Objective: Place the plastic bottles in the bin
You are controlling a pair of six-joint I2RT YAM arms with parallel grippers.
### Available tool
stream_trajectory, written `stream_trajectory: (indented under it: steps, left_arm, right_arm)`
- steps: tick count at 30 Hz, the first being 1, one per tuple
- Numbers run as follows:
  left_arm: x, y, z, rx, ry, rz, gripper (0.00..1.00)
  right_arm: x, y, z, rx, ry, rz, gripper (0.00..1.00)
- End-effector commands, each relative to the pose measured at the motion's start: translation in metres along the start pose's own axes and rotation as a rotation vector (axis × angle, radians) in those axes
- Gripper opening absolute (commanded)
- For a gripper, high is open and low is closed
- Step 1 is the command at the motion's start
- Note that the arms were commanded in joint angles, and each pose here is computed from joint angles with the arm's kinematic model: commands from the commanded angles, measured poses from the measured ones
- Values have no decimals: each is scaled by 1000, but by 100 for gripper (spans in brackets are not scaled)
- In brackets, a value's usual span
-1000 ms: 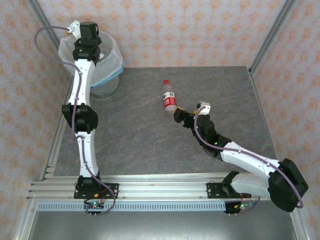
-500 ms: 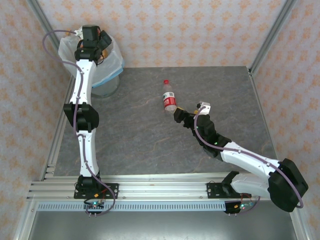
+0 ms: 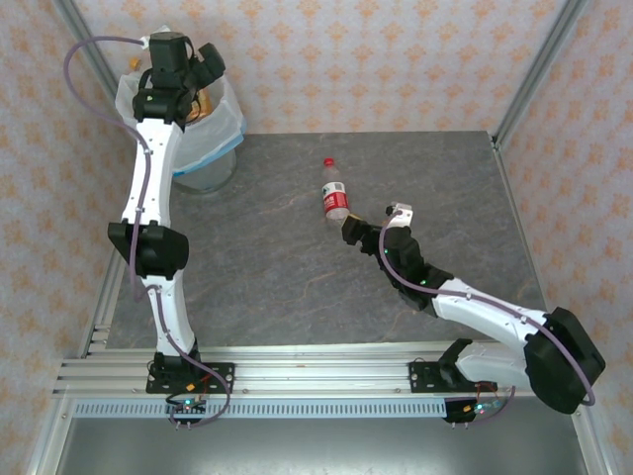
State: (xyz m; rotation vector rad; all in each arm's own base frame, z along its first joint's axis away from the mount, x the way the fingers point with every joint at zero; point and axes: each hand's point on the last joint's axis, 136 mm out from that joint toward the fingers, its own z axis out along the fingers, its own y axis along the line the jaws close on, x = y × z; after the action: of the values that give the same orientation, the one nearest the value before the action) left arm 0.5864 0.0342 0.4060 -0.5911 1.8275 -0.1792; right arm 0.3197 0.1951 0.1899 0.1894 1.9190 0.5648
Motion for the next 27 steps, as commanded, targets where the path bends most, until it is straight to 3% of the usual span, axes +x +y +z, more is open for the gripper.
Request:
stream_trajectory:
  steps: [1,9,16,22,25,27]
  left_arm:
    - [11,2,13,0,34,71,100]
    - [46,56,47,-239,107,99,100]
    - [39,122,32,-456,83,-72,100]
    - [37,120,27,-397,93,-99,100]
    - [37,97,28,-268,134,-67,97]
    - [35,69,29,-112,155,-40,96]
  right_arm:
    - [-11,10,3,-21,-17,12,99]
    - [-12,12,4,-22,-7,0,99]
    - [-10,10,3,-15,-2,6,99]
    - [-8,11,5,-17,2,3,99]
    - [-9,12,6,-21,2,5,99]
    - [-8,12,6,-20,4,5,99]
